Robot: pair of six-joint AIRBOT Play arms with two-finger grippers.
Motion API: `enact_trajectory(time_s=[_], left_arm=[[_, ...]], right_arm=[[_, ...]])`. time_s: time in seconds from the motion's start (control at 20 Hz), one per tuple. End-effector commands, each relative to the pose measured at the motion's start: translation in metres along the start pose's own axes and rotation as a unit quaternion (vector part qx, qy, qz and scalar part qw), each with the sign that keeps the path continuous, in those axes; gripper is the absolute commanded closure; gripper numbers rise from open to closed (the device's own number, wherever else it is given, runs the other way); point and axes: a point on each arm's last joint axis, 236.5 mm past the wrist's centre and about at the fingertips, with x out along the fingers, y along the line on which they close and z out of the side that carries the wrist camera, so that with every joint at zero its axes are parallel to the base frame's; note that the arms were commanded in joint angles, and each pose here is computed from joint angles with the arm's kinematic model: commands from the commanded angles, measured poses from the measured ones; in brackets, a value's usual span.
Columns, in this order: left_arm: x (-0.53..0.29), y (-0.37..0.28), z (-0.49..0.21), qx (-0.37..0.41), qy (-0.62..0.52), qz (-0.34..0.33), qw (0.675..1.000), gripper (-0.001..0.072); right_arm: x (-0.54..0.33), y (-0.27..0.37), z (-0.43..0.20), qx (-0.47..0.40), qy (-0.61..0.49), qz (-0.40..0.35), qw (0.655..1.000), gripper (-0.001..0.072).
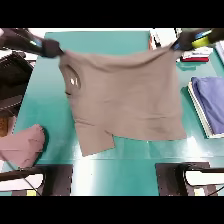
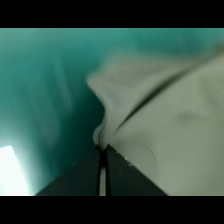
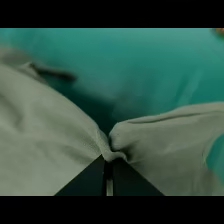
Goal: Fold the shirts.
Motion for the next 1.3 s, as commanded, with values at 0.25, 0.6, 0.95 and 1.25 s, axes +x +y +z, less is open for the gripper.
enact_trajectory(time_s=[0.25, 0.6, 0.95, 1.25], left_arm=[[0.044, 0.08, -0.071, -0.123, 0.131, 0.028, 0.983, 0.011], [0.022, 0.07, -0.191, -0.165, 0.191, 0.043, 0.967, 0.011], [0.049, 0.037, -0.314, -0.257, 0.233, -0.004, 0.938, 0.011], [0.062, 0.022, -0.316, -0.289, 0.204, -0.043, 0.934, 0.0111]], right_arm=[[0.106, -0.046, -0.042, 0.047, 0.117, -0.014, 0.992, 0.0349], [0.021, -0.078, -0.085, 0.084, 0.121, -0.036, 0.988, 0.035], [-0.009, -0.056, -0.14, 0.174, 0.06, 0.034, 0.982, 0.035], [-0.025, -0.069, -0.157, 0.2, 0.027, 0.01, 0.979, 0.035]])
